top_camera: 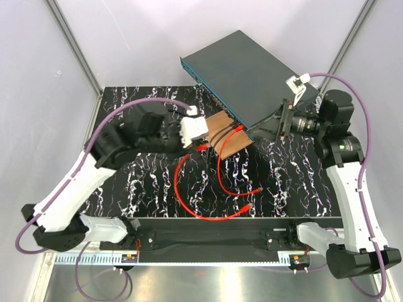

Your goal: Insert the plug into the switch port

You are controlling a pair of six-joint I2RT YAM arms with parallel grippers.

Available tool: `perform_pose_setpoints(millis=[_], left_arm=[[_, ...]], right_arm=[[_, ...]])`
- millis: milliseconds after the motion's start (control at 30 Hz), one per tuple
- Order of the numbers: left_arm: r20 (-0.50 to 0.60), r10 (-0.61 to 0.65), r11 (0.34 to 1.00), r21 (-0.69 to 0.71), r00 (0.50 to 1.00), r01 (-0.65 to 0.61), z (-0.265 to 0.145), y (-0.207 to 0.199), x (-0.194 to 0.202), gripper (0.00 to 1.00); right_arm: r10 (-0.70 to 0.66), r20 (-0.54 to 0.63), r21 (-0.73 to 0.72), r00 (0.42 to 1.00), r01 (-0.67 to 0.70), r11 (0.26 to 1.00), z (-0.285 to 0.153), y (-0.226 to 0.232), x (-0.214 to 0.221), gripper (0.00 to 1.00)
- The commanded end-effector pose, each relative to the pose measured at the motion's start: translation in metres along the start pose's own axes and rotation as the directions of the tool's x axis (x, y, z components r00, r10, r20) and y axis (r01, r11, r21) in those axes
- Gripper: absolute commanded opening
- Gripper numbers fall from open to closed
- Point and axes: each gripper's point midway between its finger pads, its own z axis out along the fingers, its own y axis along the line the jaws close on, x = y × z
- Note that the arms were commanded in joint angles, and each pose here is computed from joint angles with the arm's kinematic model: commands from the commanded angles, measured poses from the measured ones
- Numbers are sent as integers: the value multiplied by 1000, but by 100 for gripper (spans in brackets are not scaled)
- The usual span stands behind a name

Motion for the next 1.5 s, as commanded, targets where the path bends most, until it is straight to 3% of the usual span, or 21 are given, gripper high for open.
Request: perform_pose_setpoints(millis=[0, 300, 667, 800, 900, 1000, 1067, 1100, 1133, 1267, 1367, 1467], left_arm=[[106, -65, 998, 22, 992, 63, 17, -2, -42, 0], [96, -182, 983, 15, 978, 182, 61, 8, -61, 0], [130, -167, 986, 40, 977, 163, 71, 5, -76, 0], [135, -152, 988, 52, 979, 146, 73, 1, -79, 0], [135, -145, 989, 57, 980, 139, 74, -1, -79, 0], [135, -146, 988, 63, 980, 138, 76, -1, -80, 0], [140, -145, 988, 62, 979, 138, 76, -1, -81, 0], [136, -148, 988, 63, 980, 141, 77, -1, -79, 0], [140, -150, 988, 63, 979, 142, 77, -1, -80, 2], [183, -154, 988, 36, 971, 150, 76, 1, -80, 29], [212, -138, 990, 2, 968, 140, 73, 6, -79, 37], [223, -122, 992, -15, 967, 128, 71, 8, -79, 37]], right_arm=[[-33, -6, -21, 999, 33, 999, 7, 6, 4, 72], [-52, -64, 3, 997, 52, 999, 27, -6, 22, 70], [-28, -115, 16, 993, 31, 999, 42, -21, 38, 65], [-21, -114, 16, 993, 23, 1000, 46, -24, 35, 58], [-12, -112, 14, 994, 14, 1000, 47, -23, 35, 50], [-9, -113, 10, 994, 10, 1000, 47, -22, 35, 33], [-7, -113, 10, 994, 9, 1000, 47, -23, 36, 9], [-13, -107, 15, 994, 14, 1000, 46, -22, 35, 1], [-6, -108, 18, 994, 8, 1000, 46, -23, 36, 0], [52, -102, 21, 993, -50, 999, 45, -21, 37, 0], [138, -96, 5, 986, -138, 990, 46, -21, 38, 0], [220, -96, -17, 971, -223, 975, 47, -22, 36, 0]])
